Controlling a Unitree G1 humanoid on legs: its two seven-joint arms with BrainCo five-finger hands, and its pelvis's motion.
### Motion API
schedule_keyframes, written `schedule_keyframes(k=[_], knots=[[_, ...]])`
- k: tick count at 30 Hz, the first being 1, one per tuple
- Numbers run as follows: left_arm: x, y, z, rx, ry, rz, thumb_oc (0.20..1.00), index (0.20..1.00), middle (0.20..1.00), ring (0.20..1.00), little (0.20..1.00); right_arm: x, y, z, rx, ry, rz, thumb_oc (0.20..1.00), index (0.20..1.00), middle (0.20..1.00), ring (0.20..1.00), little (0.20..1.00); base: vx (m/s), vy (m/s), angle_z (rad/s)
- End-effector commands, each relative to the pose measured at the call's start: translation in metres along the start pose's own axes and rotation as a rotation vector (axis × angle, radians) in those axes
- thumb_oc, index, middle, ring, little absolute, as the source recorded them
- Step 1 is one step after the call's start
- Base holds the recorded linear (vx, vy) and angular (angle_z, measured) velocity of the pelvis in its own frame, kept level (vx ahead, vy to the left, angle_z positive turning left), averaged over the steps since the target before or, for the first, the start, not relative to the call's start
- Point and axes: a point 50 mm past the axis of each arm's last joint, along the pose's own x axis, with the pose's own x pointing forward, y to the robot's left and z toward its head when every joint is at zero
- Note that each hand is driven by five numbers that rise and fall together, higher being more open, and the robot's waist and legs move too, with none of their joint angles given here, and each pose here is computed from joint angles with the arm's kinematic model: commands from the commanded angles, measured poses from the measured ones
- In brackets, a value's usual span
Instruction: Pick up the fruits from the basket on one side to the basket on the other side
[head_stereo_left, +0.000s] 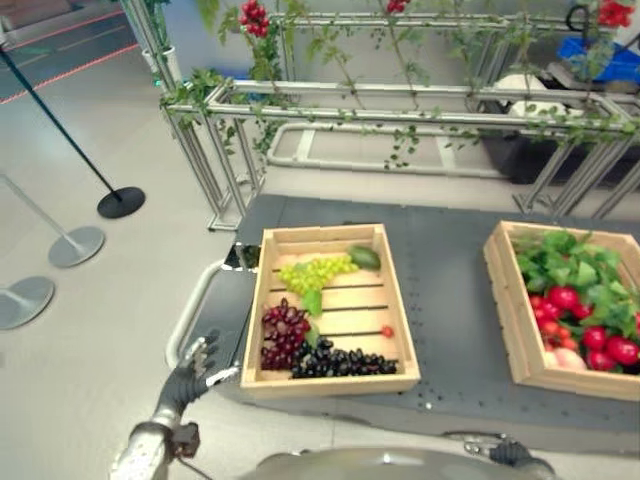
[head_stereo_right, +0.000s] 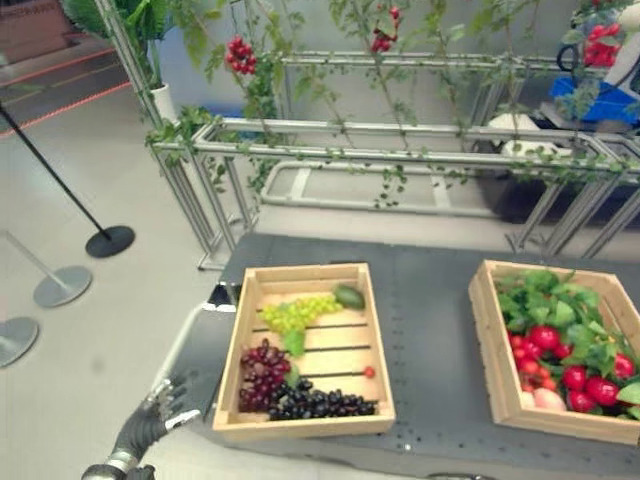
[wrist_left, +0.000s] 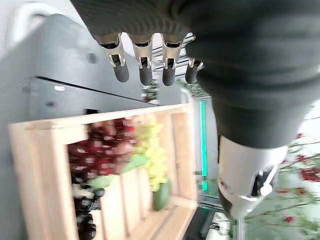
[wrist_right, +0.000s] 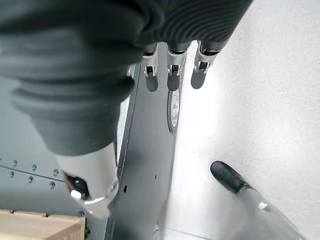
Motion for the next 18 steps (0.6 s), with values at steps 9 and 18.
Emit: schedule_keyframes(k=[9, 18], knots=[[0.003, -0.004, 0.044, 0.138, -0.195, -0.066, 1.000, 1.000, 1.000, 1.000, 1.000, 0.001, 0.003, 0.006, 0.026, -0.001, -0.008, 1.000, 1.000, 1.000, 1.000, 1.000, 0.00, -0.002, 0.02], [0.030, -0.005, 0.071, 0.401, -0.265, -0.034, 1.000, 1.000, 1.000, 1.000, 1.000, 0.001, 0.009, 0.000, -0.009, 0.009, 0.010, 1.000, 1.000, 1.000, 1.000, 1.000, 0.01, -0.001, -0.01]])
